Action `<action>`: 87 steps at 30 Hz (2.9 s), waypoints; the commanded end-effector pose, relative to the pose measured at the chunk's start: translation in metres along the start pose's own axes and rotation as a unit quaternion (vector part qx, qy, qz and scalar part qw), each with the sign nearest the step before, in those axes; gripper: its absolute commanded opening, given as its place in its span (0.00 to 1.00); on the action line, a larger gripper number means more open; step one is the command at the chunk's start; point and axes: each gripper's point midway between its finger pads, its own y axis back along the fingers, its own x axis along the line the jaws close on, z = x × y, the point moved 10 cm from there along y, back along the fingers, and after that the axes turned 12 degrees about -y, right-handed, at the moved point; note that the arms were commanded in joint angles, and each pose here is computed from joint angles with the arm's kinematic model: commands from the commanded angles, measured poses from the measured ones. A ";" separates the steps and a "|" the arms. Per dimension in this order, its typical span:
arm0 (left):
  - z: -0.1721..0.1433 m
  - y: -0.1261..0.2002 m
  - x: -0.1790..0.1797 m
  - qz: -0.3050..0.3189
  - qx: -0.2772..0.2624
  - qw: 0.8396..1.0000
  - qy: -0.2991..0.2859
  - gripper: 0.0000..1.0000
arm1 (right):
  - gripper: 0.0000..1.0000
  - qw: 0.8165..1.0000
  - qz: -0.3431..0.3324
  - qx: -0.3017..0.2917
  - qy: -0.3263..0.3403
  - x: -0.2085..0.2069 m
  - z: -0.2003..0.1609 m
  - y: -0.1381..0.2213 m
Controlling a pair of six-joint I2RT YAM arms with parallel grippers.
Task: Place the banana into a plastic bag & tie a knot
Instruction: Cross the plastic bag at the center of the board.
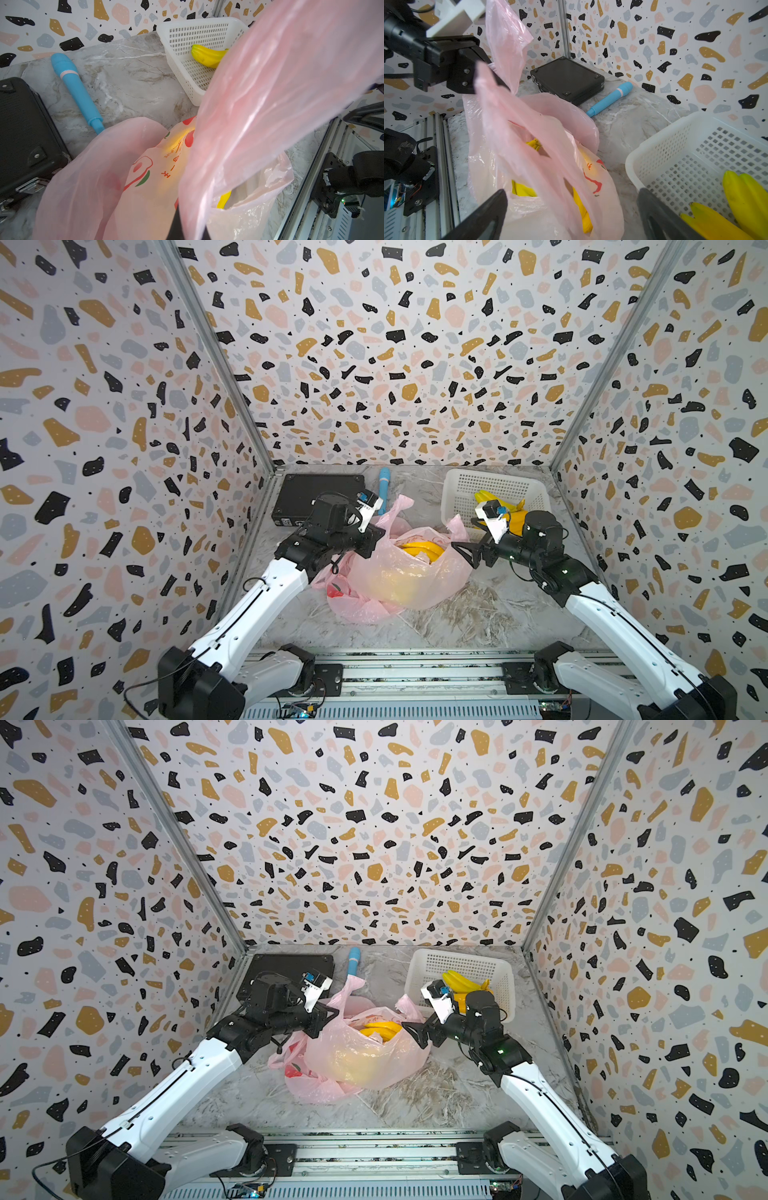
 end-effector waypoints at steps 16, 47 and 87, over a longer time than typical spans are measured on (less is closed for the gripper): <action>0.012 -0.005 -0.005 -0.061 -0.015 0.998 -0.032 0.00 | 0.50 0.997 0.070 0.017 -0.027 -0.016 0.007 -0.027; 0.003 -0.010 -0.029 -0.123 -0.003 0.989 -0.087 0.23 | 0.00 0.983 0.056 0.166 0.056 0.054 -0.007 -0.061; -0.003 0.042 -0.039 0.004 -0.185 0.977 -0.104 0.88 | 0.00 0.981 0.037 0.192 -0.016 0.064 0.025 -0.053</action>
